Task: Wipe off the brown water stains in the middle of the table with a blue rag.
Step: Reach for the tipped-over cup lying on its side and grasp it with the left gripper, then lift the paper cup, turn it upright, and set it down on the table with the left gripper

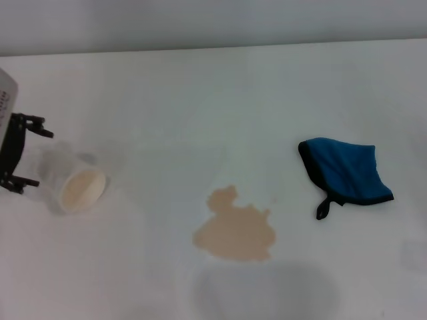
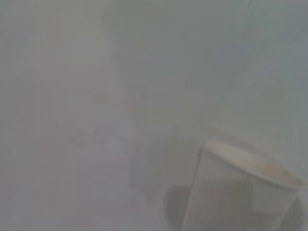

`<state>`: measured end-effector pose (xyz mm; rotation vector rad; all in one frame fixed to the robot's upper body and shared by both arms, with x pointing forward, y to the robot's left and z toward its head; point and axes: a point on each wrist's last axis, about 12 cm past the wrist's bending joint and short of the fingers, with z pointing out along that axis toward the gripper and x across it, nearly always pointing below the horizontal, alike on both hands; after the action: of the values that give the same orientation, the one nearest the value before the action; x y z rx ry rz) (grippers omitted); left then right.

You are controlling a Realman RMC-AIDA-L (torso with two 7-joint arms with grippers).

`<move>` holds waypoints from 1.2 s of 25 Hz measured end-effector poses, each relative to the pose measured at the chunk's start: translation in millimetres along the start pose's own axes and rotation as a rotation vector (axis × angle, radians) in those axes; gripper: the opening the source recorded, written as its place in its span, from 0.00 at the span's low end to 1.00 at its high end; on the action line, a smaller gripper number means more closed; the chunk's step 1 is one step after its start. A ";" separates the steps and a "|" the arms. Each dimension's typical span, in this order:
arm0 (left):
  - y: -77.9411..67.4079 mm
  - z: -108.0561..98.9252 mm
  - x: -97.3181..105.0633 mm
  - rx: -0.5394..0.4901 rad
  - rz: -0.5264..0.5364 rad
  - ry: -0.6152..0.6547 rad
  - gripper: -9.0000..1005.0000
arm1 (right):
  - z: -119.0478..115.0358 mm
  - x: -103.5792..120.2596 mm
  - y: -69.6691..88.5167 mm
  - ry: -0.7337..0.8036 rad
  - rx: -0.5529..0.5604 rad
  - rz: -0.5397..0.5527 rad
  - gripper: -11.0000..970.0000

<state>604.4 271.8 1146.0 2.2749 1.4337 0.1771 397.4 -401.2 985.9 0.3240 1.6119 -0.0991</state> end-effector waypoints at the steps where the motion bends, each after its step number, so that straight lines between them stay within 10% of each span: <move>1: -1.7 3.2 -1.4 0.006 0.004 -0.007 0.84 | -0.4 -0.7 0.1 -0.007 0.000 0.002 0.88; 30: -20.0 40.3 -4.1 -0.035 0.035 -0.028 0.80 | -12.8 -0.9 6.8 -0.041 -0.039 0.026 0.88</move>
<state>599.5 263.4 1101.9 2.2666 1.3670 0.1787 386.9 -391.5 988.6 0.3110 1.5669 -0.0538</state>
